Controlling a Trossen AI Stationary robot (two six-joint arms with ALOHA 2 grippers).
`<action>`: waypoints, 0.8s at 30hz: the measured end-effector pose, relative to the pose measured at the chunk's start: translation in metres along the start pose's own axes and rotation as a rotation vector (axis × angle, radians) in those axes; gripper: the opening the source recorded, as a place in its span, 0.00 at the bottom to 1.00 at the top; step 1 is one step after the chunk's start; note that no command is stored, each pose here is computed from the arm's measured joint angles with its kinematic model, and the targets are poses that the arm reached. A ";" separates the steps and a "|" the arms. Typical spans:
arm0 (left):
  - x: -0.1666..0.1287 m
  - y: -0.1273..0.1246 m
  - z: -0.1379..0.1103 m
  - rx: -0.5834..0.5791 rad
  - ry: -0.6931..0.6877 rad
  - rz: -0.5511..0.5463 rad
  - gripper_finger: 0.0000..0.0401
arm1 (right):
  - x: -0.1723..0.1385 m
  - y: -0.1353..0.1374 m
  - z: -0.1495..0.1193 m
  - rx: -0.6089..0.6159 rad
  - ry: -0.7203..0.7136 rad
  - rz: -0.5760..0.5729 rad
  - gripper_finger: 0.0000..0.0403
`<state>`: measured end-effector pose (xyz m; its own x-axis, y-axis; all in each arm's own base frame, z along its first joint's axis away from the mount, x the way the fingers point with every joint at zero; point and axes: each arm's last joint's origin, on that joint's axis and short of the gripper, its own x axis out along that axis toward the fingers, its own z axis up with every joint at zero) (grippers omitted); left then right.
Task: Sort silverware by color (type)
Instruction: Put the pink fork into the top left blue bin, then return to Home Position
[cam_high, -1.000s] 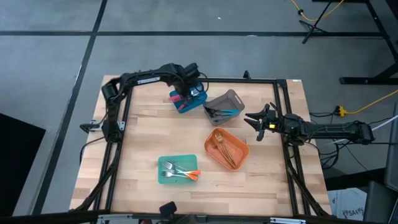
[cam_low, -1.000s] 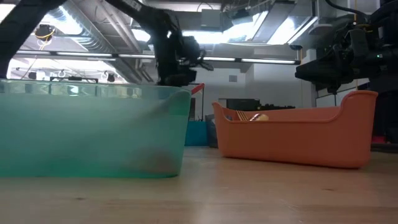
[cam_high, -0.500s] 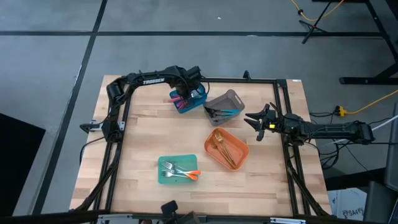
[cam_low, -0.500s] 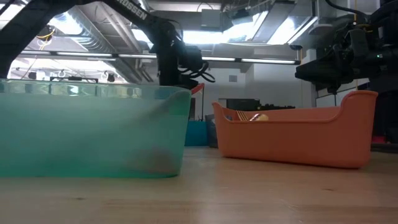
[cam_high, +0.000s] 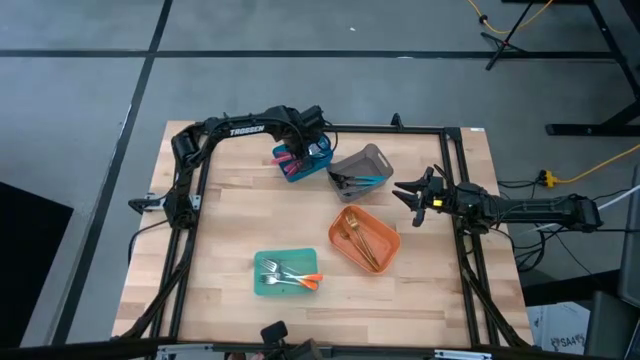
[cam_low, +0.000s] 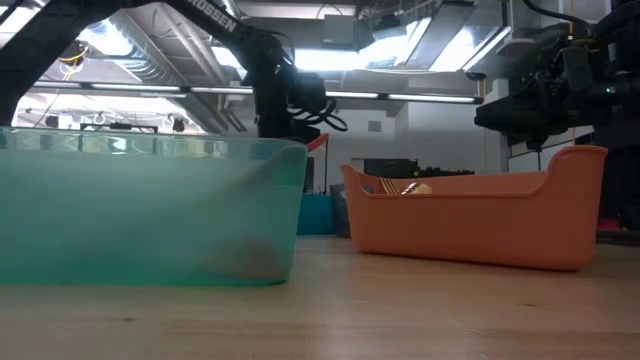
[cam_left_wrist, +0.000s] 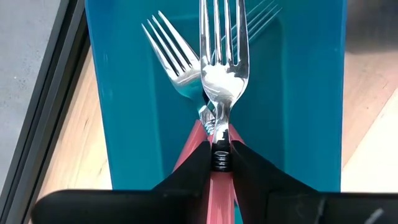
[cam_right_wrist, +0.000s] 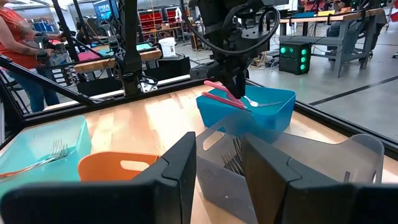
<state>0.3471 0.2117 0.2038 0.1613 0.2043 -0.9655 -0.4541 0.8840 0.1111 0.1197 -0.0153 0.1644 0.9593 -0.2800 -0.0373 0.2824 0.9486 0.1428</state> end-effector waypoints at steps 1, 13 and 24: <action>0.000 0.000 0.000 0.000 -0.003 0.000 0.13 | 0.000 0.000 0.000 0.000 0.000 0.000 0.29; 0.000 0.000 0.001 -0.002 -0.015 0.001 0.18 | 0.000 0.000 0.000 0.000 0.000 0.000 0.29; 0.000 0.000 0.005 -0.006 -0.054 0.005 0.24 | 0.000 0.000 0.000 0.000 0.000 0.000 0.29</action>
<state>0.3516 0.2142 0.2052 0.2064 0.2312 -0.9507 -0.4605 0.8803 0.1141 0.1197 -0.0153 0.1644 0.9593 -0.2800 -0.0375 0.2824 0.9486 0.1427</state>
